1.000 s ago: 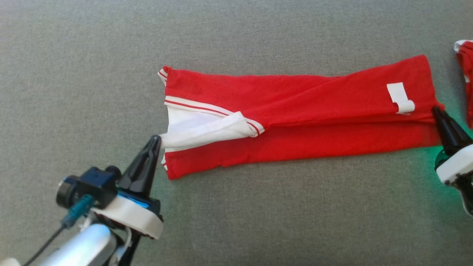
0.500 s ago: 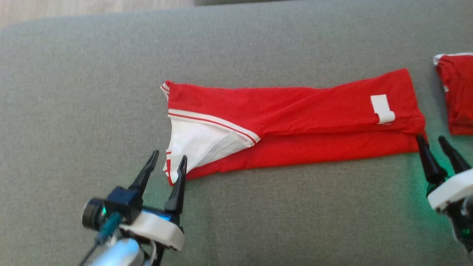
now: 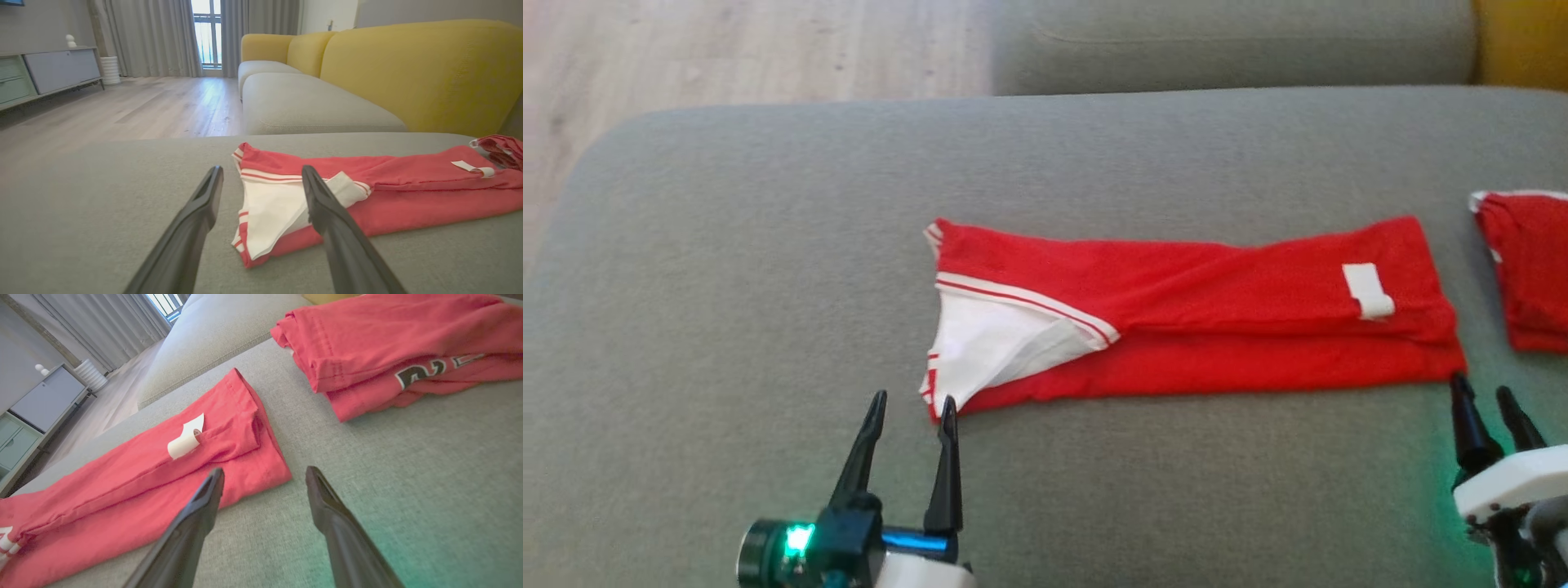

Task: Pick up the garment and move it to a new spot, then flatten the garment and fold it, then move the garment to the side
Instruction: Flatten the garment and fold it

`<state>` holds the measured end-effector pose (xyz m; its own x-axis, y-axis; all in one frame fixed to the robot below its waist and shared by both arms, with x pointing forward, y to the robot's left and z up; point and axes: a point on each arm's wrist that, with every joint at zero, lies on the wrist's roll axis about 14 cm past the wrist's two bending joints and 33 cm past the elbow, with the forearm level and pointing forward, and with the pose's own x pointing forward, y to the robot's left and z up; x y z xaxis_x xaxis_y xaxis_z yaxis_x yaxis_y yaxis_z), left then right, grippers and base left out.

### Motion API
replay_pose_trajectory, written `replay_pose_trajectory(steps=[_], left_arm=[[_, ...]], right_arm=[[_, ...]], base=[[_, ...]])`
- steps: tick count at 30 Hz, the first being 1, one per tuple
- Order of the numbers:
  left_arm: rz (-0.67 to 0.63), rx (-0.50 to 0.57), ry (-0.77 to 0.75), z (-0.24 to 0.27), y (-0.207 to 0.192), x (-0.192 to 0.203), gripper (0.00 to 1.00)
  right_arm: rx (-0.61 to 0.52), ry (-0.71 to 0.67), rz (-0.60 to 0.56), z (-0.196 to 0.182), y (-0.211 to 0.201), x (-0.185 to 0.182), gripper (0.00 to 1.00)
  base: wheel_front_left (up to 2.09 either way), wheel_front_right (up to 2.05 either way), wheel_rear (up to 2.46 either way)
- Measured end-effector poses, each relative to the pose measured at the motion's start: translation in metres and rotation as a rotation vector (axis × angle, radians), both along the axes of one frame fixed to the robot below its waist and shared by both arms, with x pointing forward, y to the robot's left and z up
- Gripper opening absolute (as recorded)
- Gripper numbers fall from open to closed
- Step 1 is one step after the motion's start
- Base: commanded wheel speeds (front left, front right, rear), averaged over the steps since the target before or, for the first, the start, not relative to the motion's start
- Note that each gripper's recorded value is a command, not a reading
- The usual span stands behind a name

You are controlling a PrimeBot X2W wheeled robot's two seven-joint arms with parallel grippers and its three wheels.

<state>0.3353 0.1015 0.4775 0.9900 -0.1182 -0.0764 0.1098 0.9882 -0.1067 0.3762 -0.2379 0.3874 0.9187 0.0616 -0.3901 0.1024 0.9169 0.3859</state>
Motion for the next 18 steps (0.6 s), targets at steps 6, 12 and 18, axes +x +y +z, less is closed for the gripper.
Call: replay_pose_trajectory(steps=[6, 12, 18], left_arm=[[0.057, 0.013, -0.024, 0.003, 0.01, -0.017, 1.0], [0.075, 0.035, -0.033, 0.003, 0.013, -0.02, 1.0], [0.099, 0.041, -0.03, 0.001, 0.017, -0.017, 1.0]], right_arm=[[-0.024, -0.022, -0.04, 0.007, -0.004, 0.032, 1.0], [-0.04, 0.011, -0.04, 0.004, 0.002, 0.065, 1.0], [-0.054, 0.151, -0.045, -0.03, 0.001, 0.057, 1.0]], base=[[0.0, 0.0, 0.0], [0.0, 0.0, 0.0], [0.0, 0.0, 0.0]])
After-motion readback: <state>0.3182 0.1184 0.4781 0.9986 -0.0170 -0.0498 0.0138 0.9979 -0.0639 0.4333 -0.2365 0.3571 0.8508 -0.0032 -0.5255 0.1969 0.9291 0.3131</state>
